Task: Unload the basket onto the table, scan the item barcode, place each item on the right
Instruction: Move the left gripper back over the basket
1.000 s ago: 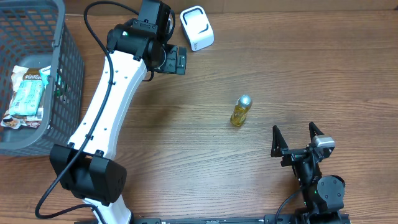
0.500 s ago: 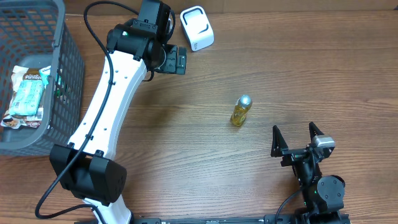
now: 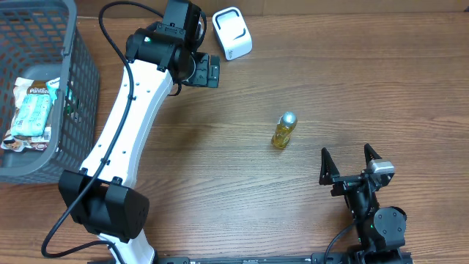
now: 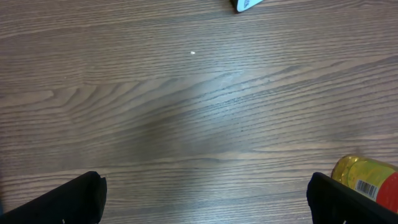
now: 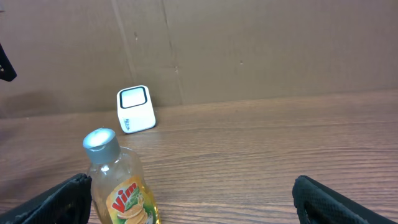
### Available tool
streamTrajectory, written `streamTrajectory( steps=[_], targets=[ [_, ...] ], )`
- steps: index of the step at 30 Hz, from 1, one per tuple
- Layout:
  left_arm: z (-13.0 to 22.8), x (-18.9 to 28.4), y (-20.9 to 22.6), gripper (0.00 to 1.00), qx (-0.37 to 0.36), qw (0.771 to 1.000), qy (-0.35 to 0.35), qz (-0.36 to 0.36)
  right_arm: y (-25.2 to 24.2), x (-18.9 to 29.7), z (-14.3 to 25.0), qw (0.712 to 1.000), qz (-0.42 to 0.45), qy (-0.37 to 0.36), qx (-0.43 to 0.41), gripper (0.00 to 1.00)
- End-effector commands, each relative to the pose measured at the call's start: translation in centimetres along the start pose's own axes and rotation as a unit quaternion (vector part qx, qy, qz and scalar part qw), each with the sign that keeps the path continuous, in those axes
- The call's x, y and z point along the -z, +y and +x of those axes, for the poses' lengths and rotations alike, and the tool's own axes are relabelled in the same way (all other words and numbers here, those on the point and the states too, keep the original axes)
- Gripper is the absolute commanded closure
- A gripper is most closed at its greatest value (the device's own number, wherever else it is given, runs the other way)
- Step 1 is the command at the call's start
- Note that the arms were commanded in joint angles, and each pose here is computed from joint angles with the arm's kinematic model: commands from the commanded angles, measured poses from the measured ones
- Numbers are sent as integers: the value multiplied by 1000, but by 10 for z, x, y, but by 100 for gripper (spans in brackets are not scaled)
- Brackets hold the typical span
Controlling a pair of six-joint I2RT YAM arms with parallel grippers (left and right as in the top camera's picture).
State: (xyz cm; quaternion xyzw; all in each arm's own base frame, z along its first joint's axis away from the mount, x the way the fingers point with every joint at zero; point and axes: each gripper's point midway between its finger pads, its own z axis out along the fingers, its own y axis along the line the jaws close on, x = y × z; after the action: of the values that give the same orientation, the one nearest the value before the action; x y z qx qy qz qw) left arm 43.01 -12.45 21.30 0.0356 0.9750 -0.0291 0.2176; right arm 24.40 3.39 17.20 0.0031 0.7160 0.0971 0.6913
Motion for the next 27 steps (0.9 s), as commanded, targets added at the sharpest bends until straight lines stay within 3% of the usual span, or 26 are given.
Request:
streamTrajectory(
  steps=[1, 14, 15, 17, 18, 19, 24, 27],
  targets=[
    [-7, 10, 0, 1, 2, 1000, -18, 3, 0, 0, 2, 1000, -2, -2, 2, 0],
    [-23, 11, -2, 0, 0, 999, -50, 8, 0, 0, 2, 1000, -2, -2, 2, 0],
    [-25, 13, -2, 9, 0, 998, -54, 8, 0, 0, 2, 1000, -2, -2, 2, 0],
    [-30, 24, -2, 60, -15, 998, -67, 9, 0, 0, 2, 1000, -2, -2, 2, 0],
    [-34, 32, 1, 82, -15, 997, -76, 1, 0, 0, 2, 1000, -2, -2, 2, 0],
    [-39, 44, 6, 96, -12, 996, -89, -9, 0, 0, 2, 1000, -2, -2, 2, 0],
    [-53, 104, 28, 96, 10, 989, -147, -22, 0, 0, 2, 1000, -2, -2, 2, 0],
    [-57, 149, 61, 96, 63, 977, -197, -55, 0, 0, 2, 1000, -2, -2, 2, 0]
  ],
)
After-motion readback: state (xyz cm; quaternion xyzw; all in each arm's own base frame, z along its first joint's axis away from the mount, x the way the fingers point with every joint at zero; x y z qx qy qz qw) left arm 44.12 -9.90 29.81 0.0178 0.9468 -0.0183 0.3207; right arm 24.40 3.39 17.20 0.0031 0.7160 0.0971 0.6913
